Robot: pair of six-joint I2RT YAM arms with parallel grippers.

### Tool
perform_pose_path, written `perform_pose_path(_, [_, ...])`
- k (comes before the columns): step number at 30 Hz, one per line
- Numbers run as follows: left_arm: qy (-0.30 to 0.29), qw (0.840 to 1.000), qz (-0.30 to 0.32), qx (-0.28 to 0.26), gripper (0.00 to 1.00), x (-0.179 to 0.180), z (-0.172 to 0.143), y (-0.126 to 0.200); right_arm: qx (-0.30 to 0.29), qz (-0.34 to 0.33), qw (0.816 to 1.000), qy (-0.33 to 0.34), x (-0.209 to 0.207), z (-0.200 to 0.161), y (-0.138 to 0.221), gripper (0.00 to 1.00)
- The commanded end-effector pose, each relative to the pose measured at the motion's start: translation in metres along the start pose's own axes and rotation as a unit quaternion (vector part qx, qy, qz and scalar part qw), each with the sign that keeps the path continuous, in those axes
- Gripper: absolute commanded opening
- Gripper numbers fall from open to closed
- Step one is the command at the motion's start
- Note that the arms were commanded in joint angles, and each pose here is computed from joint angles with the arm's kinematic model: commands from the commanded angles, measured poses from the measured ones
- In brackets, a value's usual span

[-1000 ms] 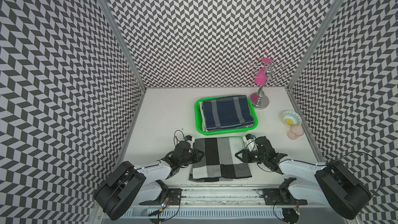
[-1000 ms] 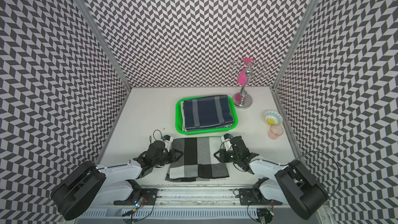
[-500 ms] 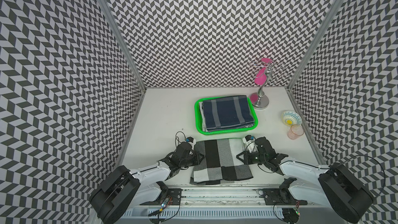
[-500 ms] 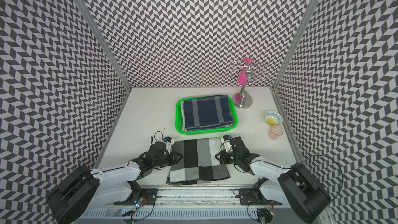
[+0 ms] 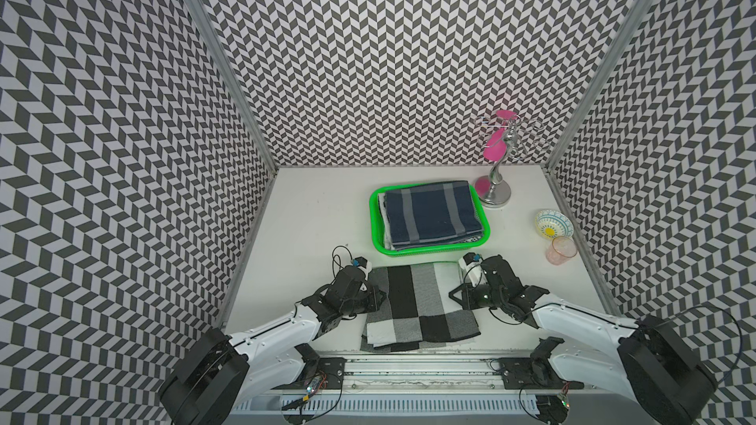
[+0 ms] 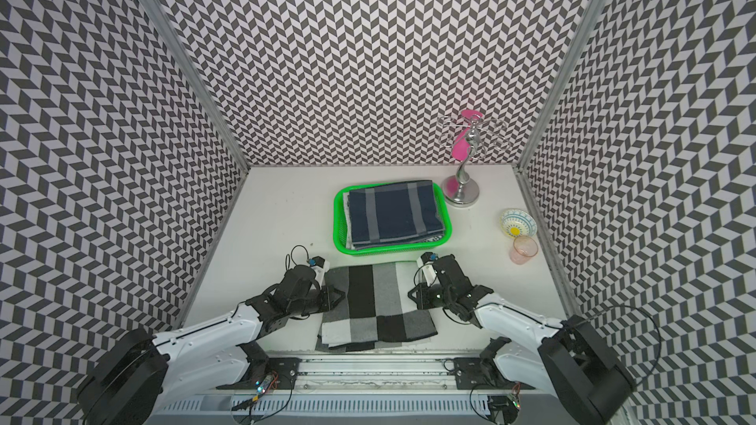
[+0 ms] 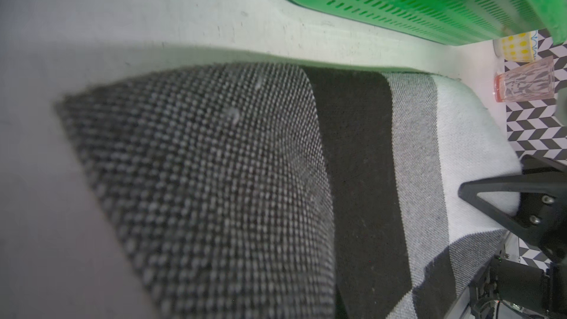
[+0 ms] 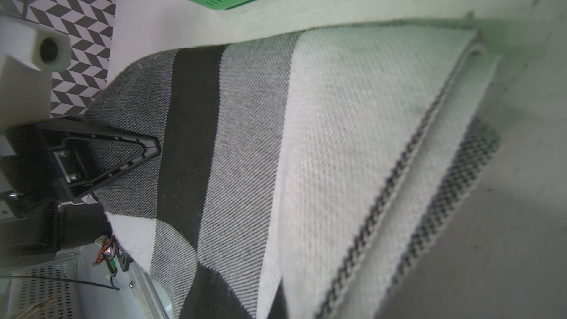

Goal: Put the folded scarf in the basket
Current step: Pick up the scarf at the center of the board.

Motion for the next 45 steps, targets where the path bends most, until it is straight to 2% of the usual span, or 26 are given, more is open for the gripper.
perform_pose_path(1, [-0.017,1.0,0.014,-0.017,0.0,-0.001,0.005,0.004,-0.048,0.002,0.998,0.027,0.017,0.019,0.009,0.0])
perform_pose_path(6, [-0.02,0.999,0.028,-0.029,0.0,-0.001,0.009,0.009,-0.047,-0.026,0.998,0.031,0.013,0.018,0.011,0.0])
perform_pose_path(14, [-0.018,0.999,0.009,-0.031,0.0,-0.01,0.013,0.012,-0.06,-0.009,0.998,0.033,0.018,0.02,0.014,0.0])
perform_pose_path(20, [-0.027,0.999,0.011,-0.046,0.0,-0.016,0.017,0.019,-0.075,-0.021,0.996,0.047,0.023,0.024,0.02,0.0])
perform_pose_path(24, [-0.035,0.998,0.008,-0.048,0.0,-0.026,0.022,0.027,-0.061,-0.017,0.997,0.045,0.023,0.021,0.017,0.0])
perform_pose_path(27, [-0.045,0.997,0.004,-0.066,0.0,-0.037,0.029,0.038,-0.072,-0.014,0.996,0.047,0.026,0.021,0.022,0.0])
perform_pose_path(34, [-0.041,0.997,-0.021,-0.065,0.0,-0.046,0.025,0.047,-0.092,-0.008,0.994,0.056,0.039,0.027,0.036,0.0])
perform_pose_path(39, [-0.064,0.993,-0.023,-0.093,0.0,-0.065,0.026,0.064,-0.125,-0.013,0.989,0.074,0.054,0.034,0.052,0.0])
perform_pose_path(45, [-0.083,0.99,-0.04,-0.107,0.0,-0.08,0.032,0.069,-0.16,-0.03,0.983,0.081,0.061,0.045,0.074,0.0])
Point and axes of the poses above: each gripper's point midway between its finger pads, its own y axis back along the fingers, its own x axis along the line the jaws close on, z = x × y, the point moved 7 cm from there along y, back along the fingers, and after that the axes turned 2 degrees about y, right-handed, at the moved point
